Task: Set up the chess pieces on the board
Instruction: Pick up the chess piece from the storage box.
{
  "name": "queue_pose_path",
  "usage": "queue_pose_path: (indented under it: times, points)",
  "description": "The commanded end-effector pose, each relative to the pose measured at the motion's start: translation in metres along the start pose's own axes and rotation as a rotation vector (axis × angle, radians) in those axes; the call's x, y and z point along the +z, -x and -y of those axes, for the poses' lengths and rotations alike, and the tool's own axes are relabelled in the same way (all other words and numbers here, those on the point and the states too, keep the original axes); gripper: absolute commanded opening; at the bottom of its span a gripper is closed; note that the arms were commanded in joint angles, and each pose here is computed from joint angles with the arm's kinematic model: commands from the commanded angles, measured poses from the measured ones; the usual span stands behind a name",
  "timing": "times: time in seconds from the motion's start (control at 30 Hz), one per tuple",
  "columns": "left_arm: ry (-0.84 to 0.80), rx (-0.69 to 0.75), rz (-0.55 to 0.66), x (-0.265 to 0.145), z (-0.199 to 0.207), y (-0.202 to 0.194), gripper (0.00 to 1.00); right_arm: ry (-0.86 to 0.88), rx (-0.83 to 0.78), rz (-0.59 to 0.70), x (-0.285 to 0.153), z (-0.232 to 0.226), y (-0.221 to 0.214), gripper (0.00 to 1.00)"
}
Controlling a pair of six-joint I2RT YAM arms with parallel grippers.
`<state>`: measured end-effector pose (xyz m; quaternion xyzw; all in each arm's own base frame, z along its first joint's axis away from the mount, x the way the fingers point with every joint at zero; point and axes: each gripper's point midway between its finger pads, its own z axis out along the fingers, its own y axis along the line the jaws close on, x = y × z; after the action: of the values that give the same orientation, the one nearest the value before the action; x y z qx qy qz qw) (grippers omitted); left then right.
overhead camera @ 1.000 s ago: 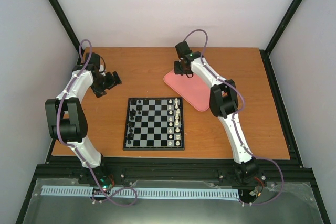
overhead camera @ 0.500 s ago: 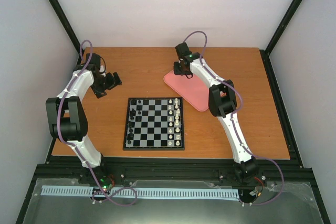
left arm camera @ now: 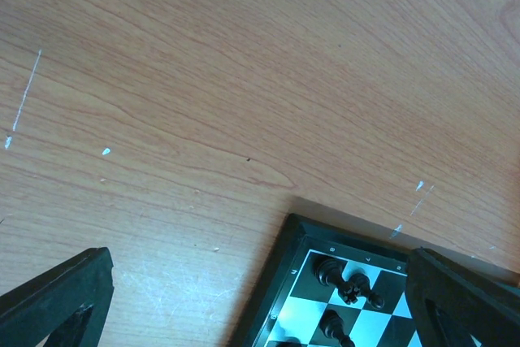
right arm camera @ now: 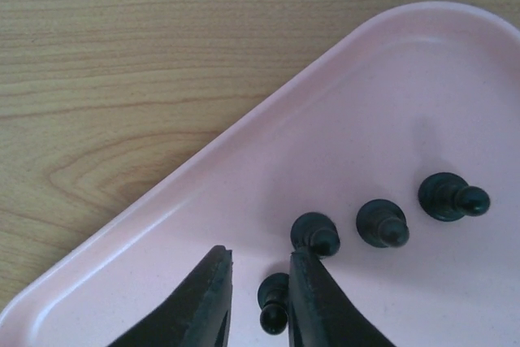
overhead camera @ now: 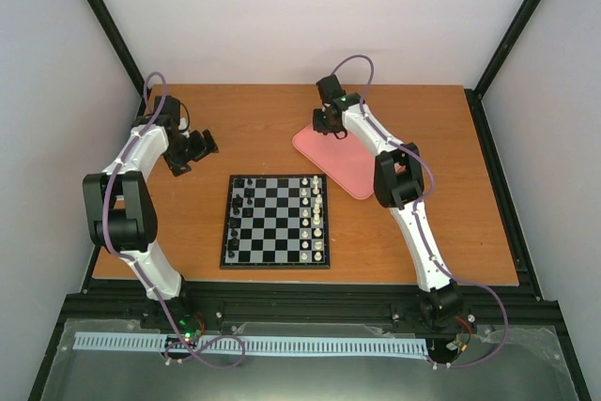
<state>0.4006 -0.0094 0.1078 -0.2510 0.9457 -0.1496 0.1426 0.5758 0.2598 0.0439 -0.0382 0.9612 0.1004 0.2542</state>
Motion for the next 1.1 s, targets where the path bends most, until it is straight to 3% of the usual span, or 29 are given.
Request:
queue_pose_path:
  times: [0.0,0.47,0.77,0.97,1.07]
  points:
    - [-0.007,0.012,0.006,-0.003,0.002,0.007,1.00,0.012,0.014,-0.005,0.002,0.001,0.001,0.23]
    - [-0.011,0.015,0.006,-0.003,0.001,0.005,1.00,-0.018,0.019,-0.023,-0.001,0.007,-0.004,0.24]
    - [-0.011,0.015,0.010,-0.004,0.002,0.006,1.00,-0.031,0.011,-0.027,0.000,0.009,-0.005,0.03]
    - [-0.013,0.014,0.009,-0.005,0.002,0.006,1.00,-0.027,-0.013,-0.022,-0.010,0.006,-0.004,0.03]
    - [-0.014,0.016,0.012,-0.006,0.002,0.006,1.00,-0.020,-0.042,0.029,-0.038,-0.004,0.009,0.03]
